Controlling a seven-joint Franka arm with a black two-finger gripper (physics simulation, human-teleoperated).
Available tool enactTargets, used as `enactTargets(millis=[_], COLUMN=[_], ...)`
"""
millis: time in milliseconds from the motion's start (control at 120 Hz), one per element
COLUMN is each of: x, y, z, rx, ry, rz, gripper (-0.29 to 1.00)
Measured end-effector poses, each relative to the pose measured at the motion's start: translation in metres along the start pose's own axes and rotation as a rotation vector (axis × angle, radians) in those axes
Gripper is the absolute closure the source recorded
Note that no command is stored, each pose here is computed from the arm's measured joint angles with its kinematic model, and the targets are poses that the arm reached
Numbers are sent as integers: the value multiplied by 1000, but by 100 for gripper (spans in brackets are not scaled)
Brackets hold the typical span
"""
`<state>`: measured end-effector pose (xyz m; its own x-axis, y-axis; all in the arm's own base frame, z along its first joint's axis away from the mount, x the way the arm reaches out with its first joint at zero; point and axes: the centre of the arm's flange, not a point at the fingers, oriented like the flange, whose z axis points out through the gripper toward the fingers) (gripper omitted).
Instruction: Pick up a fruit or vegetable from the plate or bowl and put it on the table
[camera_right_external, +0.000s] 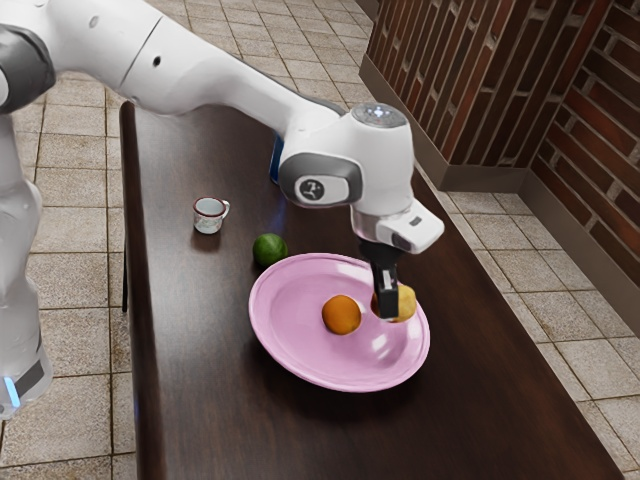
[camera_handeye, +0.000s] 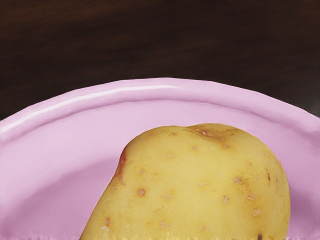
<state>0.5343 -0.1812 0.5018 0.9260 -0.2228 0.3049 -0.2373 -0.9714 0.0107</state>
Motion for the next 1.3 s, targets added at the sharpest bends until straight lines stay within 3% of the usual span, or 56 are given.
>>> enactTargets(millis=[217, 842, 1300], x=[-13, -37, -46], y=[68, 150, 172], z=[-11, -37, -37], rx=[-28, -53, -62], ry=[7, 36, 33], rz=[108, 244, 283], gripper=[43, 42, 41])
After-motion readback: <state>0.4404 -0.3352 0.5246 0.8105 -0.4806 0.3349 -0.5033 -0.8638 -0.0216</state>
